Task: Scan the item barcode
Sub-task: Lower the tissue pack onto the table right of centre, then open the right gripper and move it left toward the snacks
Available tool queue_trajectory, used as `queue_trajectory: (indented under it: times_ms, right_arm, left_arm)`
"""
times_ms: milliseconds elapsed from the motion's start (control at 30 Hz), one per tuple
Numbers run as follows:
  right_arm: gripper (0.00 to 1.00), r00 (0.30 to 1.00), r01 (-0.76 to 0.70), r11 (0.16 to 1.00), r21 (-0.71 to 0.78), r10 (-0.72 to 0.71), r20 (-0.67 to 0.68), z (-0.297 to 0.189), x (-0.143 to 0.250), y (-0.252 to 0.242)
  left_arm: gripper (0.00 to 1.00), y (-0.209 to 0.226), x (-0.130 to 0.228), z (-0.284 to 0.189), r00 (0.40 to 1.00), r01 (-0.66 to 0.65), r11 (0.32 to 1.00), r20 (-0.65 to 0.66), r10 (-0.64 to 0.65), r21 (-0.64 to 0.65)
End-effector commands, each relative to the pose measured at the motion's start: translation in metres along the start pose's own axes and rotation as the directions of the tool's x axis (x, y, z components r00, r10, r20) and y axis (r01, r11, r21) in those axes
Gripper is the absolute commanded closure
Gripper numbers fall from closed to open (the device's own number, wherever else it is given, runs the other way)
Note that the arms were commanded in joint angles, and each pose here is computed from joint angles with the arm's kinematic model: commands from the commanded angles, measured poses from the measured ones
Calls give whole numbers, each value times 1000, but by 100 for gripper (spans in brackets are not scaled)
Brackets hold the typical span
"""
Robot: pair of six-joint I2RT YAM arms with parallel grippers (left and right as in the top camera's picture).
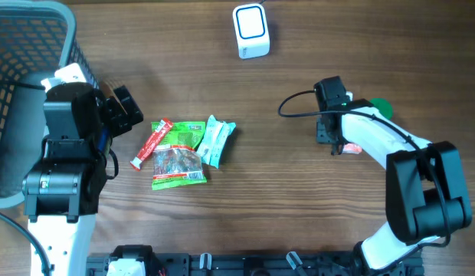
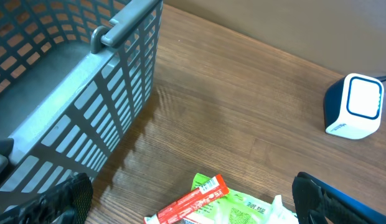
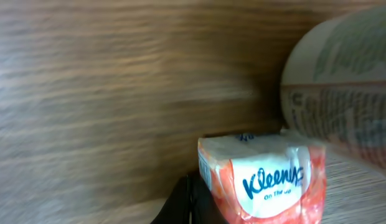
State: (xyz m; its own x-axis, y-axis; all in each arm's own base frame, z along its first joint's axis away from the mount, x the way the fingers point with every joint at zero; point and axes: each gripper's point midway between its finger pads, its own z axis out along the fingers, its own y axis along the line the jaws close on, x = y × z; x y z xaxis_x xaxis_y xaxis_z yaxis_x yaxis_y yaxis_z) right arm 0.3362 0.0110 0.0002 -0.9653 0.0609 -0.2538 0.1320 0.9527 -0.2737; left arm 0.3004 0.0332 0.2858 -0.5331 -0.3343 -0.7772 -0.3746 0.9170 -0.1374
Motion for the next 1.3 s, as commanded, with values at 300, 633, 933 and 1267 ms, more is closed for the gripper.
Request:
queue_trajectory:
  times_ms: [300, 633, 933, 1267]
  right_arm:
    - [96, 994, -102, 993, 59, 104, -37, 18, 1, -48]
    - [92, 997, -19, 915, -404, -14, -78, -21, -12, 24]
    - [56, 989, -88, 547, -833, -53, -139, -99, -6, 125]
    - [18, 982, -70, 497, -865, -119, -148, -144, 26, 217]
  left_arm:
    - [0, 2, -6, -3, 1000, 2, 1000, 18, -2, -7]
    - [0, 2, -6, -3, 1000, 2, 1000, 18, -2, -7]
    - [0, 2, -6, -3, 1000, 2, 1000, 18, -2, -7]
    - [0, 2, -6, -3, 1000, 3, 1000, 19, -2, -7]
